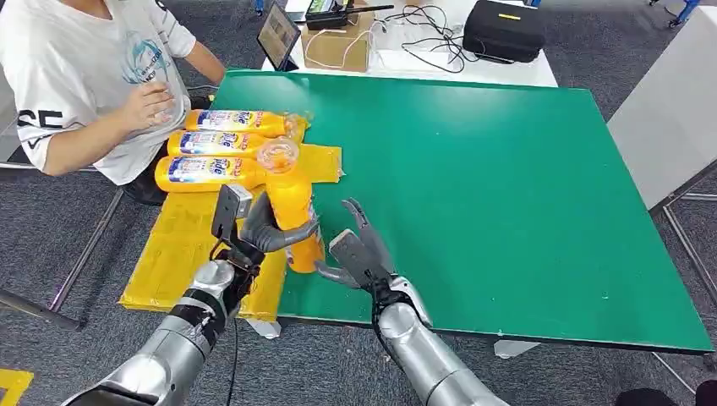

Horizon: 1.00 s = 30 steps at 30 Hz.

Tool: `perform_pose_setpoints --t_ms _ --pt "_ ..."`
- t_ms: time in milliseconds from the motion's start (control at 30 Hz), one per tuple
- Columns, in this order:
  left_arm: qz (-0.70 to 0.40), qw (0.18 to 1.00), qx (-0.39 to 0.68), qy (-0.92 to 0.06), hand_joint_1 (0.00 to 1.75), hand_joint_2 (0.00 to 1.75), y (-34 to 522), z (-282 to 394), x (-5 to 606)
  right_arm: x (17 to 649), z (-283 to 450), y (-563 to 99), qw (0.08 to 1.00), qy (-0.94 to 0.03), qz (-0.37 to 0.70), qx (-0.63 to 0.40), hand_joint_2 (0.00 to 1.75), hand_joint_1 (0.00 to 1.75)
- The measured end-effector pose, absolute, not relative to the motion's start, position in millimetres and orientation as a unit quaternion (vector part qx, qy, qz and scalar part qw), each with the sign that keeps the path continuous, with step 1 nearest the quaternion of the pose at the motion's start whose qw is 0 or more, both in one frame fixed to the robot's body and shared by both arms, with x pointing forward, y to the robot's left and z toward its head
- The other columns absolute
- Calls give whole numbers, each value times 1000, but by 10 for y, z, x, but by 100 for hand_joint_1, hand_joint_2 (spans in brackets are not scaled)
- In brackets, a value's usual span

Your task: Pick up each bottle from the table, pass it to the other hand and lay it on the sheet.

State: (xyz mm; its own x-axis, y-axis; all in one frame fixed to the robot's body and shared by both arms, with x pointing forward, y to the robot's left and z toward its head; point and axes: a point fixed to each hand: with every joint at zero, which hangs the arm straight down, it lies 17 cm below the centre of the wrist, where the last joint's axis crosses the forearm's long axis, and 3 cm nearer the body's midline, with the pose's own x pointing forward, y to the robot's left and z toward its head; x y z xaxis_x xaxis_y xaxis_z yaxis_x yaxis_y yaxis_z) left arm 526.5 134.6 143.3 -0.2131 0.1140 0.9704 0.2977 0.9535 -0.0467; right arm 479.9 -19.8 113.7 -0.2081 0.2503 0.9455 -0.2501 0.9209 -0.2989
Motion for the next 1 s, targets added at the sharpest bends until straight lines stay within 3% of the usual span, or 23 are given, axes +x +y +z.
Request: perform_pose_setpoints --t_ms 167,367,767,1000 --pt "-177 603 55 -776 175 175 1841 1256 5476 4833 1318 -492 622 -769 145 16 175 0" --pt "-272 576 209 -742 175 175 2324 1218 5678 4853 1433 -824 613 -782 110 7 175 0" --pt "-313 571 255 -715 175 175 2569 1139 5738 4876 1510 -1039 606 -790 94 -6 175 0" --pt "-425 548 336 -637 175 175 2702 821 5707 4878 1474 -1081 610 -787 93 -2 175 0"
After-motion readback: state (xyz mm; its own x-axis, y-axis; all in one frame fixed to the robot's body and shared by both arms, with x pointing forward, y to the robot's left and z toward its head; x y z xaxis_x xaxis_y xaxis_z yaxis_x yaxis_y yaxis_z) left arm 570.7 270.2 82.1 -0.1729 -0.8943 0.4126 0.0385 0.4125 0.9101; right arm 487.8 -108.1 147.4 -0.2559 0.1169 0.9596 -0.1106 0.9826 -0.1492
